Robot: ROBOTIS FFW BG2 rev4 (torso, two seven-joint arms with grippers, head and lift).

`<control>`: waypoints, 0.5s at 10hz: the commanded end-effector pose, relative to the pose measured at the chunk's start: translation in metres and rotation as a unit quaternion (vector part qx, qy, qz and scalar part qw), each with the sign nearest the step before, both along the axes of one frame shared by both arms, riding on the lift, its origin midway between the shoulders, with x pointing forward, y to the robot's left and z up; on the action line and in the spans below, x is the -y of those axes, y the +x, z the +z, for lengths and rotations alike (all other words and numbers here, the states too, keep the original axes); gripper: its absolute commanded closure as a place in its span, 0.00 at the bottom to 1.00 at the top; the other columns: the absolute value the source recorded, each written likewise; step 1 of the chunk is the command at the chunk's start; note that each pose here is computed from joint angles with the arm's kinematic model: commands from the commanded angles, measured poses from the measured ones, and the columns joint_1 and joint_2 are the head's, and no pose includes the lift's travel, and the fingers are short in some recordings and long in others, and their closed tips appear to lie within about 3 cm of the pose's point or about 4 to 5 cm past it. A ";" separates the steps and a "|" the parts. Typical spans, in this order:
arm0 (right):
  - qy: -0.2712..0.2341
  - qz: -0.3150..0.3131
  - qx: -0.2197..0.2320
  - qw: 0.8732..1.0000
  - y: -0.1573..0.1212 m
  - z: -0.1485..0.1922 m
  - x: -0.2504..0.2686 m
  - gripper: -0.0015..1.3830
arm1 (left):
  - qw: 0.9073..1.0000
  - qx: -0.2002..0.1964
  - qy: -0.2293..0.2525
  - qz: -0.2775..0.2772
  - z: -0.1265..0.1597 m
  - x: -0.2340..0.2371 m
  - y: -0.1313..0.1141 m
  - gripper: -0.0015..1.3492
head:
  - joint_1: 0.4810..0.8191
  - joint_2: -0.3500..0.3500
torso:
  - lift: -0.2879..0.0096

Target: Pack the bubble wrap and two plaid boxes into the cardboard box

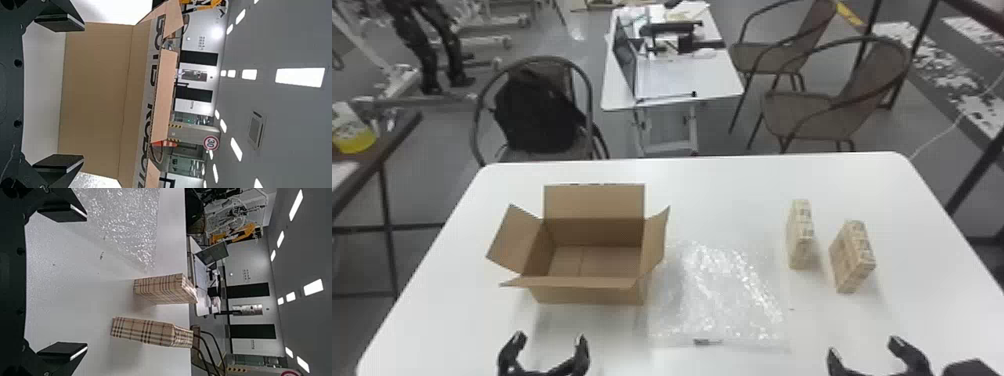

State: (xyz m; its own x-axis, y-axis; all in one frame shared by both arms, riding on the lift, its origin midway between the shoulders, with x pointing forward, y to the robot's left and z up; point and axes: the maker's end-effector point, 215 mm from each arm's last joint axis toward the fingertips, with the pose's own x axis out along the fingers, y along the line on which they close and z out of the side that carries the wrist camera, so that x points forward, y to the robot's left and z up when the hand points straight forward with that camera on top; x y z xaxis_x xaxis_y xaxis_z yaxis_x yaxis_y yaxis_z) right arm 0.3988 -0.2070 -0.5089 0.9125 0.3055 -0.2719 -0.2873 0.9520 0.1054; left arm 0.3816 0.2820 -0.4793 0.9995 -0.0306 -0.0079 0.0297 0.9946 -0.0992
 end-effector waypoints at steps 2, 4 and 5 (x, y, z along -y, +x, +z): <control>0.004 -0.002 -0.002 1.000 -0.001 -0.001 0.000 0.10 | 1.000 -0.001 -0.002 0.001 -0.001 0.000 0.000 0.09 | 0.63 0.66 | 0.80; 0.004 -0.002 -0.001 1.000 0.000 -0.001 0.001 0.10 | 1.000 0.000 -0.003 0.002 -0.001 0.000 0.000 0.09 | 0.63 0.66 | 0.80; 0.004 -0.001 0.000 1.000 0.000 0.000 0.000 0.10 | 1.000 -0.001 -0.004 0.003 -0.001 -0.001 -0.001 0.09 | 0.63 0.66 | 0.80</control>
